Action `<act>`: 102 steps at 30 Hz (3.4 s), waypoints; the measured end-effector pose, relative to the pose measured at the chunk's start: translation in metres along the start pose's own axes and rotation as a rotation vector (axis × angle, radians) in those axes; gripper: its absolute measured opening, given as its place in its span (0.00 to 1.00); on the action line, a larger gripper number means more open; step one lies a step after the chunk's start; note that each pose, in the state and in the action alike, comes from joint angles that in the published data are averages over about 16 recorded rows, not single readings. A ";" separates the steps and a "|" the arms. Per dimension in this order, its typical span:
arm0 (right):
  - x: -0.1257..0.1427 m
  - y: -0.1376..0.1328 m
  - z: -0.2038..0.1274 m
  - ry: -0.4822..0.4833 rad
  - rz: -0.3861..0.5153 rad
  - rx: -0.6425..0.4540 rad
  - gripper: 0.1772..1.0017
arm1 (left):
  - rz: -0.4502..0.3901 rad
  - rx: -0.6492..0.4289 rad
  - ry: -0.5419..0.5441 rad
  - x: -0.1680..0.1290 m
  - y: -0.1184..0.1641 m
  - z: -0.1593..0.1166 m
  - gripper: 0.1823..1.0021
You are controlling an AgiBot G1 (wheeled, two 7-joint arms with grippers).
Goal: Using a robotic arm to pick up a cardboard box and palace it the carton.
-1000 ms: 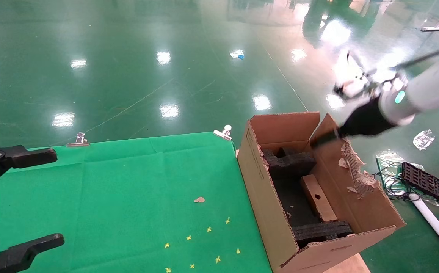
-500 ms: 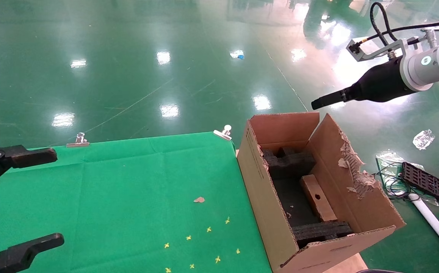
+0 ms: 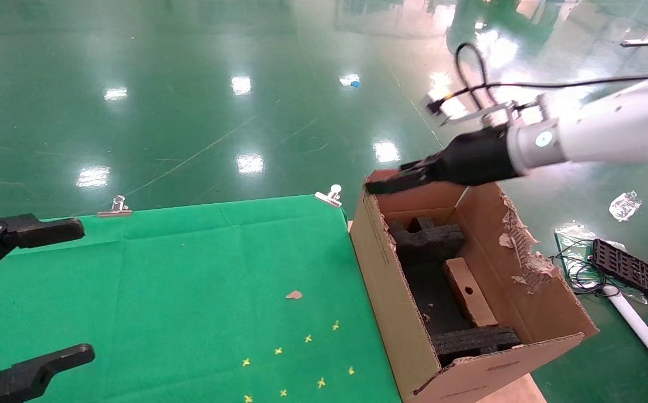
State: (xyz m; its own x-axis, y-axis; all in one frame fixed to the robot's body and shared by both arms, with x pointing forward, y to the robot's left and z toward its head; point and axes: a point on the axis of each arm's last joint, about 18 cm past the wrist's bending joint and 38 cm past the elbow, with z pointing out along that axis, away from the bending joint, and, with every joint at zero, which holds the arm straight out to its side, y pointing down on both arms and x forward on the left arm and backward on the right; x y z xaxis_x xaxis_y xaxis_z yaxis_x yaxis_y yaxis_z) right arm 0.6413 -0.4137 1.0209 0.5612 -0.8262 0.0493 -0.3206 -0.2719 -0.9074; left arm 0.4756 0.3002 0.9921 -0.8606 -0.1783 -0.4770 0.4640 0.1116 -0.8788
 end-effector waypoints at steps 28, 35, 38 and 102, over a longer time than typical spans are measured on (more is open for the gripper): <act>-0.126 0.026 -0.002 -0.499 -0.332 0.373 1.00 | 0.000 0.000 0.000 0.000 0.000 0.000 1.00; -0.152 0.035 -0.024 -0.572 -0.436 0.476 1.00 | 0.000 0.000 0.000 0.000 0.000 0.000 1.00; -0.163 0.039 -0.035 -0.597 -0.482 0.516 1.00 | 0.000 0.000 0.000 0.000 0.000 0.000 1.00; -0.187 0.049 -0.059 -0.644 -0.589 0.599 1.00 | 0.000 0.000 -0.001 0.000 0.000 0.000 1.00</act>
State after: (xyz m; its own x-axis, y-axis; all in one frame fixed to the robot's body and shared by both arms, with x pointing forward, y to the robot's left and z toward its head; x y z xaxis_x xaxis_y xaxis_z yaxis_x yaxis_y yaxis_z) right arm 0.4754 -0.3021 0.9920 0.8608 -0.1781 0.4768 0.4636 -0.1121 -0.8789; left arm 0.4756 0.3004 0.9921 -0.8606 -0.1789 -0.4768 0.4637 0.1115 -0.8789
